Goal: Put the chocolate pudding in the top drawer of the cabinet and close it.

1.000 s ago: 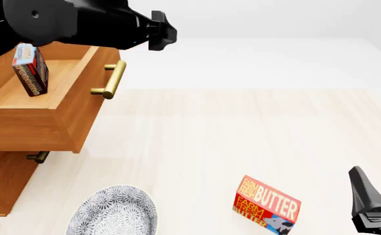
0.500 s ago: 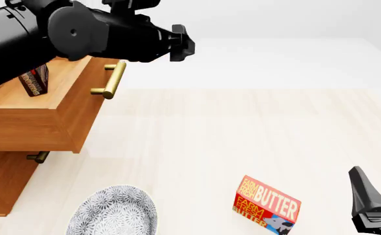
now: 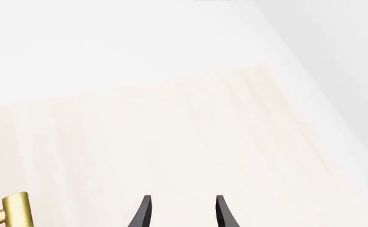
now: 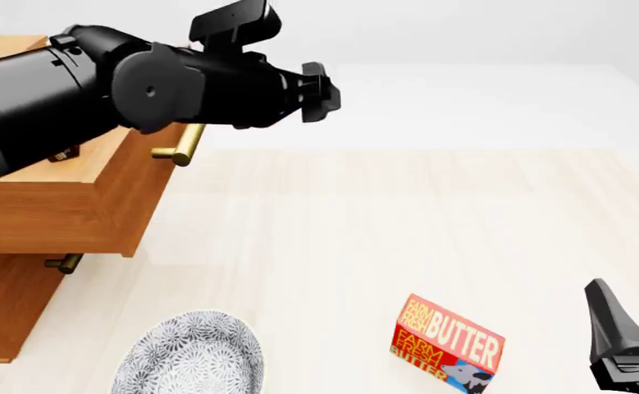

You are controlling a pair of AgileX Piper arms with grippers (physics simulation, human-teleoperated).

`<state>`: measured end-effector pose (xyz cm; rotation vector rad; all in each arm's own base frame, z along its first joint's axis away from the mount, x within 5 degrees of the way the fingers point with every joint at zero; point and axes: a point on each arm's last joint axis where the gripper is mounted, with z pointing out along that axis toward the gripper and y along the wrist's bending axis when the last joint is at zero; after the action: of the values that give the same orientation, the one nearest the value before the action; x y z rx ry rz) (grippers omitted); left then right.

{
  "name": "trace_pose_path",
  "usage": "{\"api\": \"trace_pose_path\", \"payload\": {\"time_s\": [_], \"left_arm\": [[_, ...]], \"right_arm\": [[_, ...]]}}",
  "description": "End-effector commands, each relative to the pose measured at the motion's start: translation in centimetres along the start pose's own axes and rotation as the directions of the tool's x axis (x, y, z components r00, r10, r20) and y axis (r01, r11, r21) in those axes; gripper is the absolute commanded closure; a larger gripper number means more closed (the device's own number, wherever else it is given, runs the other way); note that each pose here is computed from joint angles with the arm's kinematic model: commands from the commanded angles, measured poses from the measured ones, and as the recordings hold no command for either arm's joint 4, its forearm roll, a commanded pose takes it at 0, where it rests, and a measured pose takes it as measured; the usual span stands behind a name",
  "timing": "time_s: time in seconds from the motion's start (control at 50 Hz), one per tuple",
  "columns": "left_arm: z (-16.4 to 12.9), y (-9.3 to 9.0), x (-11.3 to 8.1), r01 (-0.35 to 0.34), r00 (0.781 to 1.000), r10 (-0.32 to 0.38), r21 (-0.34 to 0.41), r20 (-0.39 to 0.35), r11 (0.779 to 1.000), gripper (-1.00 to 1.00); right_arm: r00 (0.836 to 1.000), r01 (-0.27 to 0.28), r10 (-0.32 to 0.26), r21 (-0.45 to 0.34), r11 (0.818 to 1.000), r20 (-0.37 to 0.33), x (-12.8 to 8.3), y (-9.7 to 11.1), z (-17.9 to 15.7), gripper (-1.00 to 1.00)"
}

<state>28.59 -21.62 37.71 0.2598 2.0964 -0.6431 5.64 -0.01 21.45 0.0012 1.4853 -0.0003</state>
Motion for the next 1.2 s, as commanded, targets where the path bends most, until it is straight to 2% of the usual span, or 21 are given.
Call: {"api": "trace_pose_path", "payload": {"time_s": [0.02,0.22,0.66,0.94,1.02,1.2], "left_arm": [[0.7,0.3,1.0,0.052,0.999,-0.052,0.005,0.005,0.999,-1.00],[0.9,0.5,2.0,0.088,0.996,-0.088,0.009,0.003,0.996,-1.00],[0.8,2.3,3.2,0.154,0.988,-0.154,-0.016,0.018,0.988,-1.00],[0.8,2.9,3.6,0.169,0.985,-0.169,-0.022,0.025,0.985,-1.00],[0.8,3.8,3.6,0.177,0.984,-0.176,-0.045,0.030,0.983,-1.00],[0.4,3.8,3.9,0.194,0.981,-0.193,-0.042,0.032,0.980,-1.00]], "right_arm": [[1.000,0.000,0.000,0.000,1.000,0.000,0.0,0.0,0.0,-1.00],[1.000,0.000,0.000,0.000,1.000,0.000,0.0,0.0,0.0,-1.00],[1.000,0.000,0.000,0.000,1.000,0.000,0.0,0.0,0.0,-1.00],[1.000,0.000,0.000,0.000,1.000,0.000,0.0,0.0,0.0,-1.00],[1.000,0.000,0.000,0.000,1.000,0.000,0.0,0.0,0.0,-1.00],[1.000,0.000,0.000,0.000,1.000,0.000,0.0,0.0,0.0,-1.00]]}}
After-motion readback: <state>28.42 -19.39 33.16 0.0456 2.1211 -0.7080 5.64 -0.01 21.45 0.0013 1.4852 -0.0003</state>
